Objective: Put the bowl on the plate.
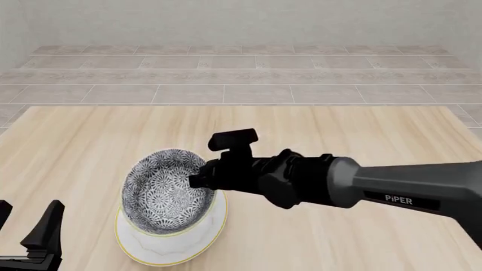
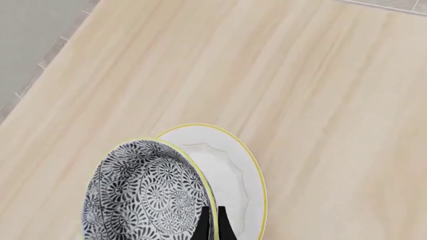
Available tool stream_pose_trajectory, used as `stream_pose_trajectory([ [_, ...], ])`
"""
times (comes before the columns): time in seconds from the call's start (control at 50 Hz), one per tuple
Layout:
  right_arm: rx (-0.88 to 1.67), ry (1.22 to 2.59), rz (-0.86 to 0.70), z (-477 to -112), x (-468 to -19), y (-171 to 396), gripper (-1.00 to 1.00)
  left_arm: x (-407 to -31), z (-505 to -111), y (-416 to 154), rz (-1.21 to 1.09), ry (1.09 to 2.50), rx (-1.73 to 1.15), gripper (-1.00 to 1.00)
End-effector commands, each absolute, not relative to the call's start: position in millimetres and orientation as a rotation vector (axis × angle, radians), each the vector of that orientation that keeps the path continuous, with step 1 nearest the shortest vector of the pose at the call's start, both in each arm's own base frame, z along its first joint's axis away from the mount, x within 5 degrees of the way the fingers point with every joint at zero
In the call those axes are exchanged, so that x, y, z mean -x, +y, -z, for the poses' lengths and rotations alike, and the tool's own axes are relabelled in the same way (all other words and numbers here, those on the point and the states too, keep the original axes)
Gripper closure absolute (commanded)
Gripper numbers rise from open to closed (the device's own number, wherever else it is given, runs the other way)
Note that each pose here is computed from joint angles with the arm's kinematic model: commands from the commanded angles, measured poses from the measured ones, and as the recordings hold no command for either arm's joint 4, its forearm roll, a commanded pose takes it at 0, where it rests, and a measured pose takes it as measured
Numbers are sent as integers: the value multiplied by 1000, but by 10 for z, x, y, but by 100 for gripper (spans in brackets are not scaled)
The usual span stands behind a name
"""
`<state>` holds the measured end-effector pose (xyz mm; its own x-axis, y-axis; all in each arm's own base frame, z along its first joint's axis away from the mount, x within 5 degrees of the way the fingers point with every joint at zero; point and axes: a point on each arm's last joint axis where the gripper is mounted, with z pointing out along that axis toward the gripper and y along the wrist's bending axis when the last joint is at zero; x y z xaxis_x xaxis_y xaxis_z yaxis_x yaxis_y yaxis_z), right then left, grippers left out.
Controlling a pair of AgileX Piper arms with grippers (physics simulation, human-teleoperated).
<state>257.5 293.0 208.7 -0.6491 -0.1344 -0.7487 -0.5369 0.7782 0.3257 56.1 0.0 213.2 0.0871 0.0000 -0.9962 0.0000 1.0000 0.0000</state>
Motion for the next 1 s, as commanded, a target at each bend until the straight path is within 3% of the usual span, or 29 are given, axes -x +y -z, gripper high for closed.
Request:
stream_pose_trajectory([
  [0.02,458,2229,-717,-2098,-2583,2942,100,-561,-2132,0,0,1484,0,-100],
  [1.0,440,2282,-699,-1807,-2639,2988,100,-561,-2132,0,0,1484,0,-100],
])
